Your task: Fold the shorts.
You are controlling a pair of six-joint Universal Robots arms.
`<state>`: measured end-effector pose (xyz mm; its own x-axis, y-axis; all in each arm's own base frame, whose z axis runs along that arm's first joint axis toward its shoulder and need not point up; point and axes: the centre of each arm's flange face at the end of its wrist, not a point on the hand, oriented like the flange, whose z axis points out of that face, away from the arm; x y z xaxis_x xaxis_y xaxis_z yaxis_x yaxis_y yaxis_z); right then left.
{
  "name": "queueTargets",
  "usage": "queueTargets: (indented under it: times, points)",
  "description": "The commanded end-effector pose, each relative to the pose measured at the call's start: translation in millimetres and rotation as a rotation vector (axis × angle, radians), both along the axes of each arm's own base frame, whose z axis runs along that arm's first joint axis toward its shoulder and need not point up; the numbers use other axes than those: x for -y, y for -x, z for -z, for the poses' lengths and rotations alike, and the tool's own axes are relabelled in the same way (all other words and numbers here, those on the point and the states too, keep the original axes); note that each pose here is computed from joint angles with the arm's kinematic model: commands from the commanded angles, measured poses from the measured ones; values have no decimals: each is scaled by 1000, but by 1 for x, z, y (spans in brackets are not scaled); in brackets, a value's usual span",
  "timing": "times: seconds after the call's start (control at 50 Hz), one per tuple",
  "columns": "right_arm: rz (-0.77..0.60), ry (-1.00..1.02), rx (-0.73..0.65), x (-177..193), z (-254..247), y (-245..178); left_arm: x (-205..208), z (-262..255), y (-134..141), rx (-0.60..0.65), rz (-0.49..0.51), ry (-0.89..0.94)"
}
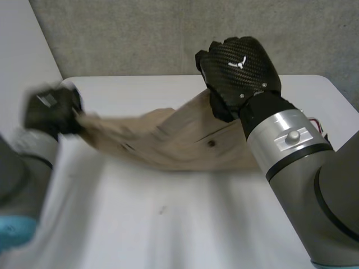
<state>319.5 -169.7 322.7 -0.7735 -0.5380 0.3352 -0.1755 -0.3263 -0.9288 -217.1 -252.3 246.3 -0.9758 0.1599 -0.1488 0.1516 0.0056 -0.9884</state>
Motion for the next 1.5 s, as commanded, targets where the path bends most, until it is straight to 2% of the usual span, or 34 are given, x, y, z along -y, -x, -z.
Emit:
queueTargets:
  times: [0.02,0.08,0.16,0.22,0.3,0.4,0.54,0.56,0.64,0.72,0.86,1.0,1.08,1.16,1.26,1.36,1.5]
  points:
    - [-52,-67,-15,-16,12,-5,15,-122,-34,-16,-93,417]
    - [-76,-115,43,-24,8,-4,1,-171,-25,-55,-16,568]
    - [-95,-149,175,-32,-12,7,-10,-208,-17,-102,13,680]
    - [-119,-188,261,-41,-19,15,-19,-228,-9,-148,51,745]
    - [-116,-240,285,-41,-11,20,-13,-230,23,-191,139,754]
    - [-45,-287,250,-27,12,30,3,-175,95,-175,306,608]
    - [92,-429,163,5,68,52,26,-71,155,-47,423,409]
    - [100,-452,148,7,76,54,26,-46,170,-18,466,373]
    - [152,-543,90,15,110,64,23,1,201,27,543,327]
    - [220,-602,65,24,131,78,25,27,219,28,577,324]
    - [291,-634,52,37,147,92,12,37,245,-5,667,400]
    - [335,-553,35,60,135,102,13,6,244,-57,648,510]
    - [332,-455,-22,70,117,102,12,-35,228,-86,598,565]
    - [308,-348,-104,71,101,100,26,-51,194,-70,504,550]
    - [227,-225,-249,62,92,95,14,-60,148,-18,448,458]
    - [117,-165,-360,50,96,89,-11,-43,117,52,437,290]
    - [-62,-264,-444,25,110,84,-51,-16,67,141,325,28]
